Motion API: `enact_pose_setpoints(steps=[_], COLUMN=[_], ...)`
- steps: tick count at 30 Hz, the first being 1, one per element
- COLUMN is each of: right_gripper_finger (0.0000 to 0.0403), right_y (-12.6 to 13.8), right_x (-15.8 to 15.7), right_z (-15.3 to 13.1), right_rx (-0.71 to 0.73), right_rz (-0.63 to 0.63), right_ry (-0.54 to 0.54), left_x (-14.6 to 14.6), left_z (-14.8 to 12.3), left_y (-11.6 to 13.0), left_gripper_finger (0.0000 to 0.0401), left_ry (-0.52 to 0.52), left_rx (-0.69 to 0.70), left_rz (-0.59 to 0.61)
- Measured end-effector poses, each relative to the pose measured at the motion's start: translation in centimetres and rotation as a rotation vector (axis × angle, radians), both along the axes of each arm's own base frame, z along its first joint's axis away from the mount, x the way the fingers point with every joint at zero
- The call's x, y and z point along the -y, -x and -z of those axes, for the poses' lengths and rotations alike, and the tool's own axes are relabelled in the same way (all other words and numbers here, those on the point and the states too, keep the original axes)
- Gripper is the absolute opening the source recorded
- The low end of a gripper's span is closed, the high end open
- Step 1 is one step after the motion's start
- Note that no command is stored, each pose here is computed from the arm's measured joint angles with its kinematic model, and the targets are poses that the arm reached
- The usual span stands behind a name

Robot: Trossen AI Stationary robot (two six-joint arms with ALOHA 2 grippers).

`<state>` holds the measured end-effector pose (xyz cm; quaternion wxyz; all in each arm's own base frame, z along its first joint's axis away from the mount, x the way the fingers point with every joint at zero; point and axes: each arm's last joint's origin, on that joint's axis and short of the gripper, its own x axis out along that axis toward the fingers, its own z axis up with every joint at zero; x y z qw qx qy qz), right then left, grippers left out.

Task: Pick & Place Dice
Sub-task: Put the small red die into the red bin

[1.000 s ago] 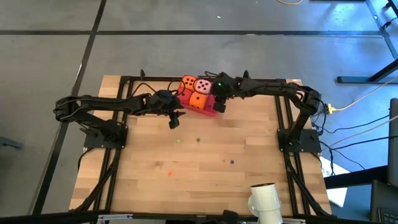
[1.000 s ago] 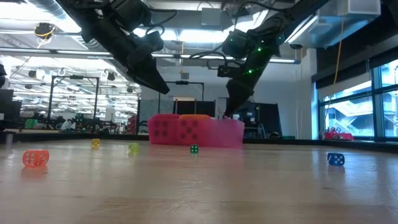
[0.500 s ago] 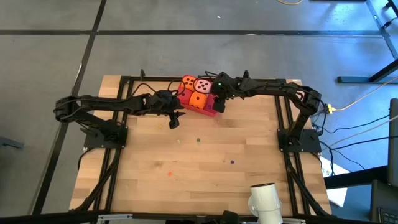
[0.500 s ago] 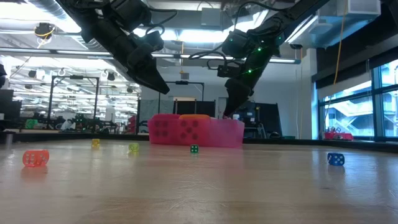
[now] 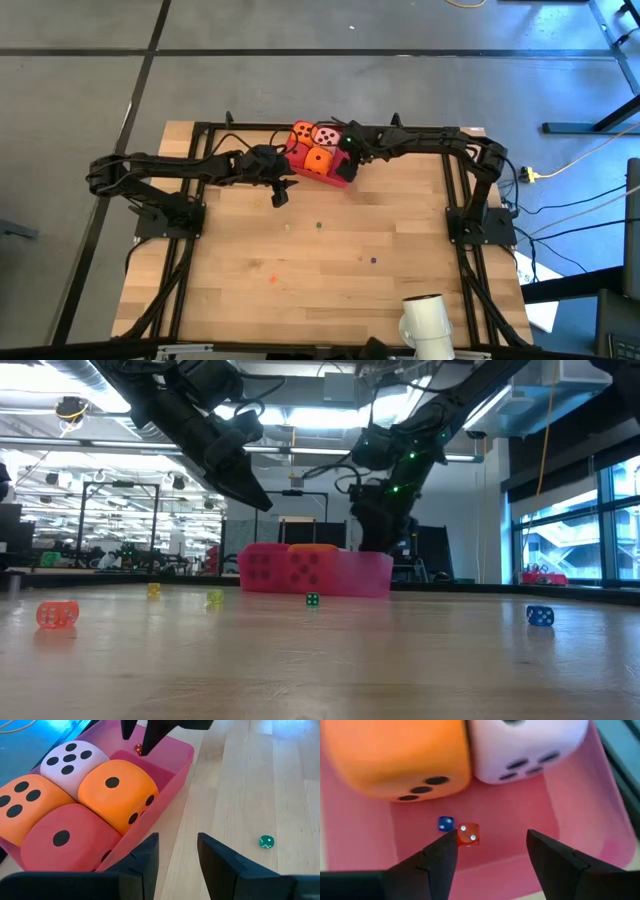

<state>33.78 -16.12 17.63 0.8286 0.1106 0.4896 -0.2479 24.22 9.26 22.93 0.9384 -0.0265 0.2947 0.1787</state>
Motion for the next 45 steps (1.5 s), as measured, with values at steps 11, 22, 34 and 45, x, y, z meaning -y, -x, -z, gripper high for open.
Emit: enact_pose_setpoints(steps=[11, 22, 34, 45], right_gripper_finger=[0.0223, 0.0221, 0.0221, 0.0221], right_y=[0.5, 2.4, 2.9, 2.5], right_x=[1.3, 4.7, 6.2, 5.6], right_z=[-0.2, -0.1, -0.9, -2.2], right_rx=[-0.115, -0.117, -0.067, -0.007], right_rz=[0.054, -0.067, 0.046, 0.253], right_ry=[0.241, 0.178, 0.156, 0.008], left_x=[0.0, 0.0, 0.0, 0.0], left_z=[0.0, 0.0, 0.0, 0.0], left_y=[0.0, 0.0, 0.0, 0.0], left_gripper_finger=[0.013, 0.013, 0.013, 0.013], left_ry=[0.001, 0.001, 0.0, 0.001], left_rx=[-0.002, -0.002, -0.001, -0.003], left_rz=[0.0, 0.0, 0.0, 0.0])
